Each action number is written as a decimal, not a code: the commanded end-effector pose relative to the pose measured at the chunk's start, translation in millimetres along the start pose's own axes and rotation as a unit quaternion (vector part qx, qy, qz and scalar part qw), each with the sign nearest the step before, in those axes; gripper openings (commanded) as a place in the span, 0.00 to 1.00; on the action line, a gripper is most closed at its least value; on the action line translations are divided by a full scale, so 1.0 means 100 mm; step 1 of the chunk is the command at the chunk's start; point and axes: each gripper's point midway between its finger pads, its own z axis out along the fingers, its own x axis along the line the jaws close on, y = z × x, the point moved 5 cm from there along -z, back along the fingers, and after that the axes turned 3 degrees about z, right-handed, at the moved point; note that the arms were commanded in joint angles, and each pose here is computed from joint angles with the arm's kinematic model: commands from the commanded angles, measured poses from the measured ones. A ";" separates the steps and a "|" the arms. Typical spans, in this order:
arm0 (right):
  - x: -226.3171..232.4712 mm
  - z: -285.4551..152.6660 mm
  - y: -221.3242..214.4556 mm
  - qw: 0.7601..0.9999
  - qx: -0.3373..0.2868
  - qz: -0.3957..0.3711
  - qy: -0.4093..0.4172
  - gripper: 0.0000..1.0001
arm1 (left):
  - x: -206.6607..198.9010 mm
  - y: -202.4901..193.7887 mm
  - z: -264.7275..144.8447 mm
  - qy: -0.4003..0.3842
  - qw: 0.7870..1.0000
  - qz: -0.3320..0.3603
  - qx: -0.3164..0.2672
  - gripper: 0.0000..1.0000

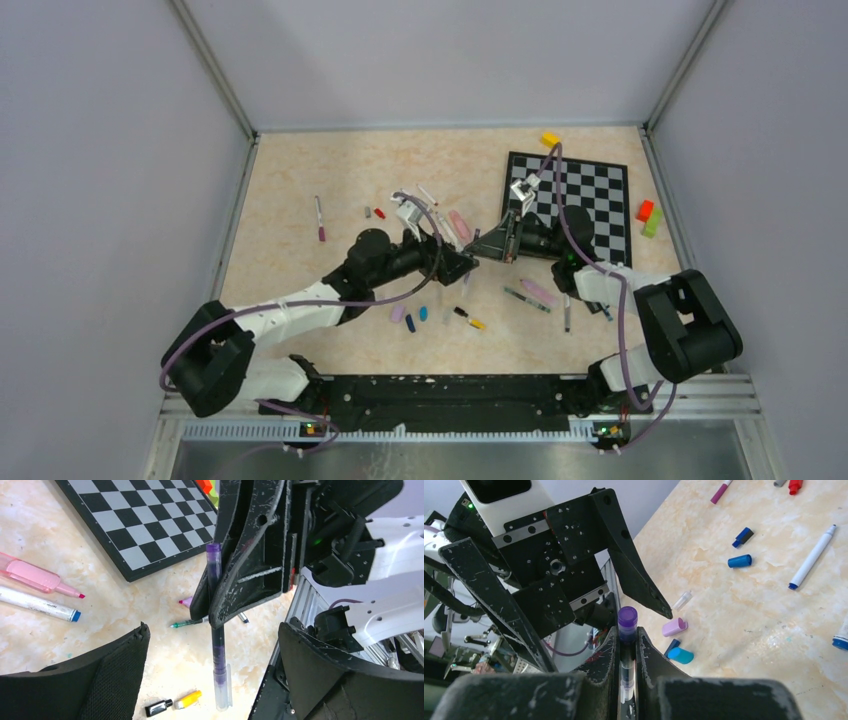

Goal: Open the pen caps
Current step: Pick up the pen from the center of the board, then open the pen cap from the pen.

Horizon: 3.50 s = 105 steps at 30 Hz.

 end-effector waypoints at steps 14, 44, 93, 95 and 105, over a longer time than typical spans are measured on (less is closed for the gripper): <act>0.34 -0.05 0.03 0.981 0.073 -0.125 0.126 0.00 | -0.28 -0.34 -0.17 -0.156 0.985 -0.001 0.073 0.90; 0.36 -0.06 0.00 0.978 0.077 -0.134 0.141 0.00 | -0.41 -0.60 -0.14 -0.234 0.962 -0.064 0.123 0.30; 0.86 0.03 1.32 0.970 0.072 -0.194 0.130 0.00 | -0.42 -0.95 -0.82 -0.200 0.936 -0.008 0.289 0.00; 0.86 0.05 1.35 0.970 0.068 -0.195 0.127 0.00 | -0.43 -0.94 -0.90 -0.185 0.940 -0.002 0.286 0.00; 0.23 -0.07 1.04 0.972 0.079 -0.222 -0.028 0.00 | -0.03 -0.08 -1.22 0.140 0.987 0.079 0.012 0.00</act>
